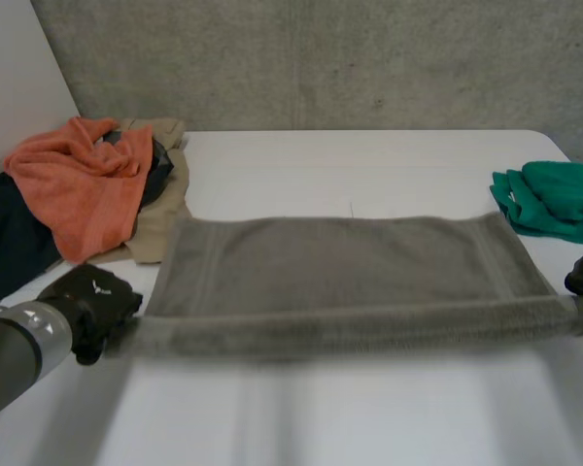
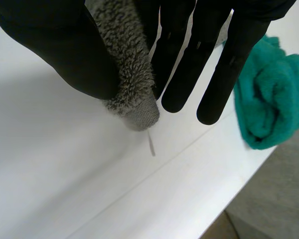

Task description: Fold the laundry.

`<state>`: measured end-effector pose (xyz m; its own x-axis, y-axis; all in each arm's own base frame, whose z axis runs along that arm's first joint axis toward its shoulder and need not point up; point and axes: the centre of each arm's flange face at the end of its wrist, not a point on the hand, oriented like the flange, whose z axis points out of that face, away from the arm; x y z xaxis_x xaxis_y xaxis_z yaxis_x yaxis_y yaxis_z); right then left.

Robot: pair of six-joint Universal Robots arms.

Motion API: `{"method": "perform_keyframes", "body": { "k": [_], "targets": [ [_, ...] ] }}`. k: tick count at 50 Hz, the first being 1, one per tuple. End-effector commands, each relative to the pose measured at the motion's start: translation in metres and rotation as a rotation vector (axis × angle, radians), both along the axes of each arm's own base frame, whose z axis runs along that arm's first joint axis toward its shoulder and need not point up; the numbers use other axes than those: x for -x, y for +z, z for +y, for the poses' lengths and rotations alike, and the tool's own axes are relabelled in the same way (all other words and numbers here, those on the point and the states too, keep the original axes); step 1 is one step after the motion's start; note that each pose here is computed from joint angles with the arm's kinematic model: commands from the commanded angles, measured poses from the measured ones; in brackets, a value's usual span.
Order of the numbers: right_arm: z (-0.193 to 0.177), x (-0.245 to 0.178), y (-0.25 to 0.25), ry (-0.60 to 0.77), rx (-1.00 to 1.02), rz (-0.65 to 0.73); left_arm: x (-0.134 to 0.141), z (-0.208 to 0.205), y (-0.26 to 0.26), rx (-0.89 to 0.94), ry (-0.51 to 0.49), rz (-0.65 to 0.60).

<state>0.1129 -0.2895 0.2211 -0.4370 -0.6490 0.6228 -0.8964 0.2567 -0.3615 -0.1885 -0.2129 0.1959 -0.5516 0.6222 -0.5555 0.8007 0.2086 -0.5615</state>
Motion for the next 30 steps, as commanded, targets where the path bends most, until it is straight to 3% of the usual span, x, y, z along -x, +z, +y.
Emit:
{"method": "perform_keyframes", "body": {
  "k": [1, 10, 15, 25, 30],
  "targets": [
    [-0.023, -0.011, -0.018, -0.066, 0.002, -0.106, 0.011, -0.031, 0.002, 0.045, -0.059, 0.0],
    [-0.07, -0.033, -0.038, -0.092, 0.201, -0.223, 0.049, -0.099, -0.001, 0.156, 0.052, 0.091],
    [-0.098, -0.04, -0.044, -0.117, 0.326, -0.207, 0.07, -0.131, -0.005, 0.213, 0.089, 0.128],
    [-0.131, -0.052, -0.046, -0.113, 0.449, -0.202, 0.093, -0.165, -0.016, 0.29, 0.142, 0.131],
    [-0.142, -0.06, -0.058, -0.117, 0.455, -0.197, 0.107, -0.165, -0.02, 0.291, 0.098, 0.145]
  ]
}}
